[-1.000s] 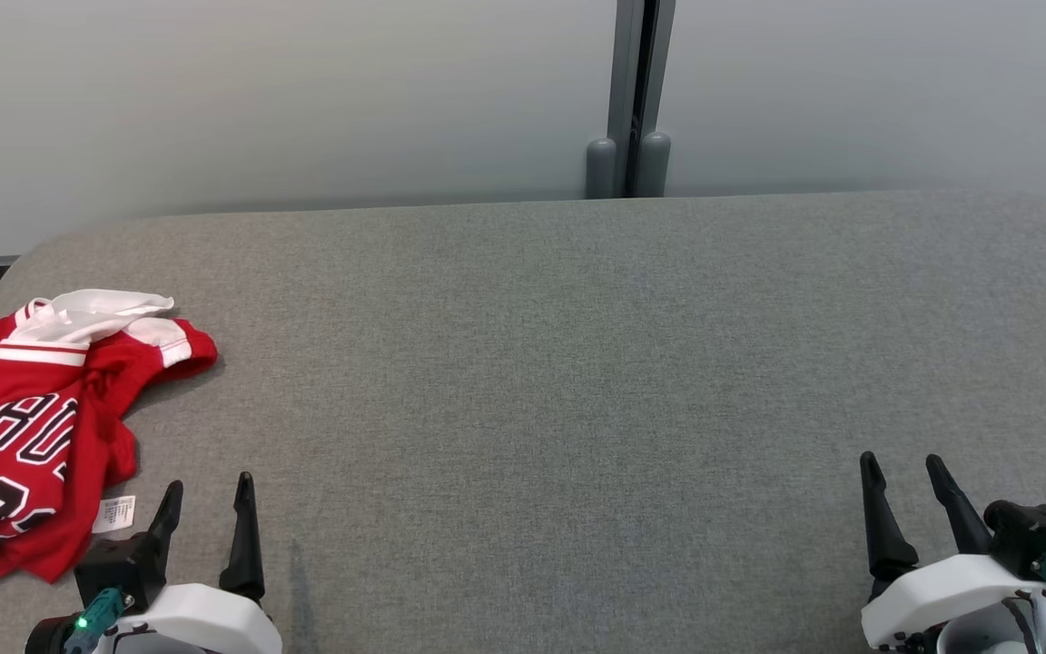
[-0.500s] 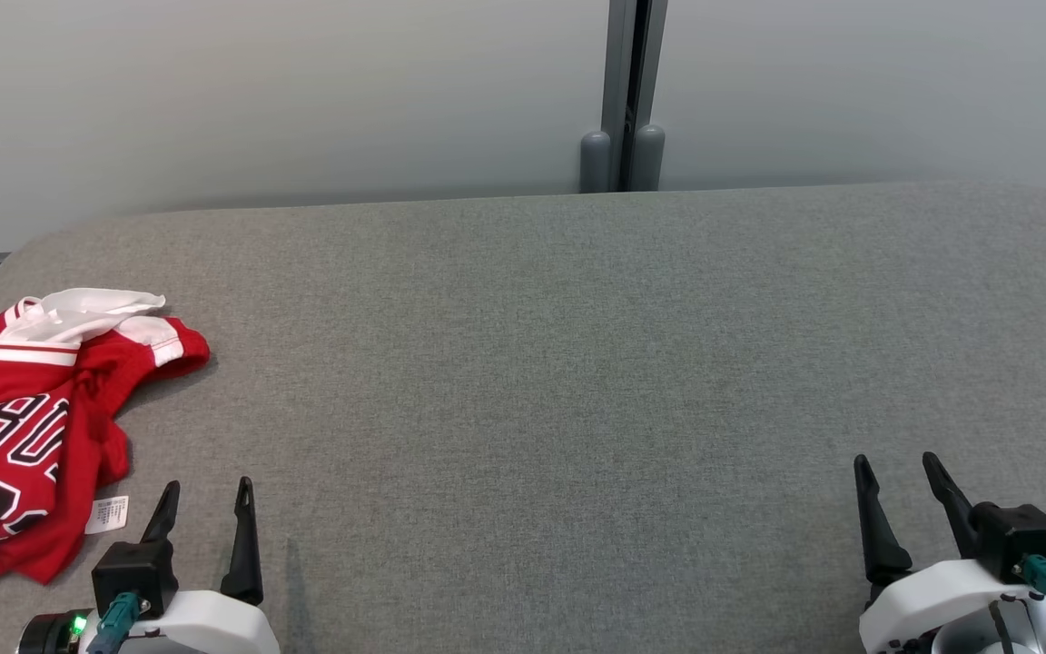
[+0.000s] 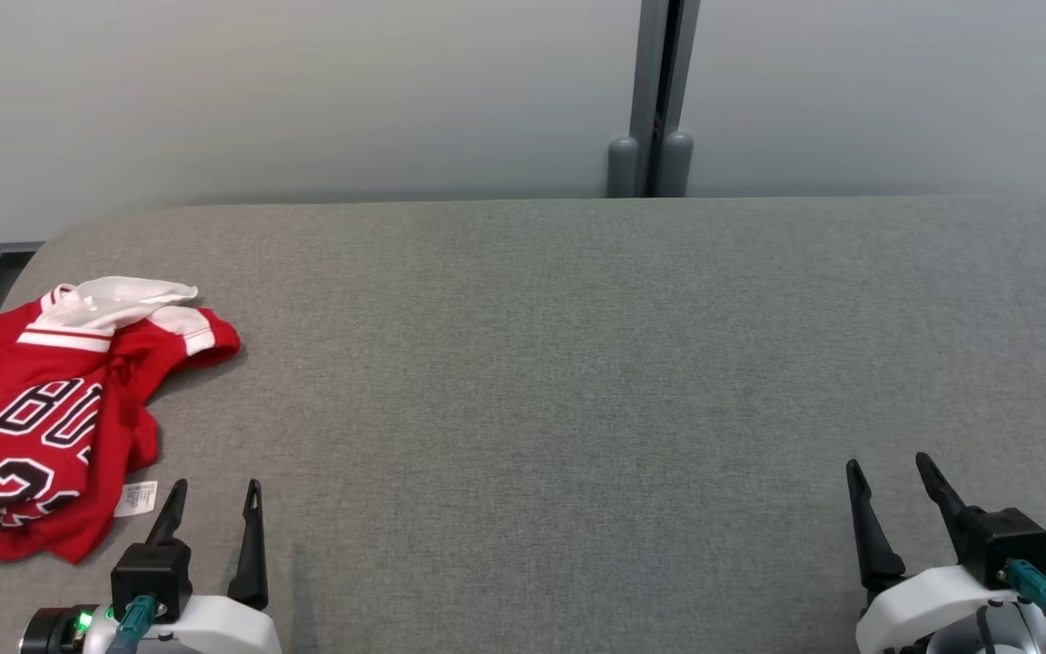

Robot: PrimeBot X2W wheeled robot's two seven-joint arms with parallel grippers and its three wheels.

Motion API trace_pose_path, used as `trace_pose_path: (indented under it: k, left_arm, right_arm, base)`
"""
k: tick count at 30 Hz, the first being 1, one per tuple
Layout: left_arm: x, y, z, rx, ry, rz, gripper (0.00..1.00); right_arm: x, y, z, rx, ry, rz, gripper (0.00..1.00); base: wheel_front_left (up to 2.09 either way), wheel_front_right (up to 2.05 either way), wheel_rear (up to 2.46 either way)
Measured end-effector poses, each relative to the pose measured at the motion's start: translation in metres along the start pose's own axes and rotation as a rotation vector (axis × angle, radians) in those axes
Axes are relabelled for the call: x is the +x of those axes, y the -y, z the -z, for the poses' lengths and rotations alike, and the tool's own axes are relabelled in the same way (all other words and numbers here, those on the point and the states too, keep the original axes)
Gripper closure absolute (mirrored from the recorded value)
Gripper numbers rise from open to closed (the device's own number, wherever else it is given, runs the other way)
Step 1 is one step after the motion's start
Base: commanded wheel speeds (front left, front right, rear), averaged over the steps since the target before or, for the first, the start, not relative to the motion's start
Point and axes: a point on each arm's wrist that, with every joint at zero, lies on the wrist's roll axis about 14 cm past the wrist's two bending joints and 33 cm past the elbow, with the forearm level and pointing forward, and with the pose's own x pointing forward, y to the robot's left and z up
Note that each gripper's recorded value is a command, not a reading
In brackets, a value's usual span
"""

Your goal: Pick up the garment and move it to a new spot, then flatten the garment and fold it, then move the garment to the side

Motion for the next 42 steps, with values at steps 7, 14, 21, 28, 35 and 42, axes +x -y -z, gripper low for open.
trace_pose_path:
  k: [7,14,21,28,35,42]
  left_arm:
    - [-0.018,-0.031,0.004,-0.015,-0.007,-0.096,0.0]
    - [-0.05,-0.077,0.011,-0.037,-0.017,-0.245,0.0]
    - [-0.095,-0.118,0.024,-0.062,-0.043,-0.403,0.0]
    - [-0.136,-0.146,0.034,-0.083,-0.063,-0.528,0.0]
    - [-0.141,-0.148,0.04,-0.122,-0.079,-0.553,0.0]
    - [-0.106,-0.147,0.033,-0.158,-0.073,-0.501,0.0]
  right_arm:
    - [0.012,-0.035,0.003,-0.005,-0.01,-0.107,0.0]
    - [0.028,-0.097,0.001,-0.01,-0.008,-0.288,0.0]
    - [0.037,-0.16,0.0,-0.01,-0.008,-0.465,0.0]
    - [0.037,-0.21,0.003,-0.015,-0.021,-0.605,0.0]
    - [0.043,-0.223,0.009,-0.011,-0.032,-0.64,0.0]
    - [0.057,-0.211,0.017,-0.017,-0.037,-0.622,0.0]
  base:
    - [0.0,0.0,0.0]
    - [0.0,0.0,0.0]
    - [0.0,0.0,0.0]
    - [0.0,0.0,0.0]
    - [0.0,0.0,0.0]
    - [0.0,0.0,0.0]
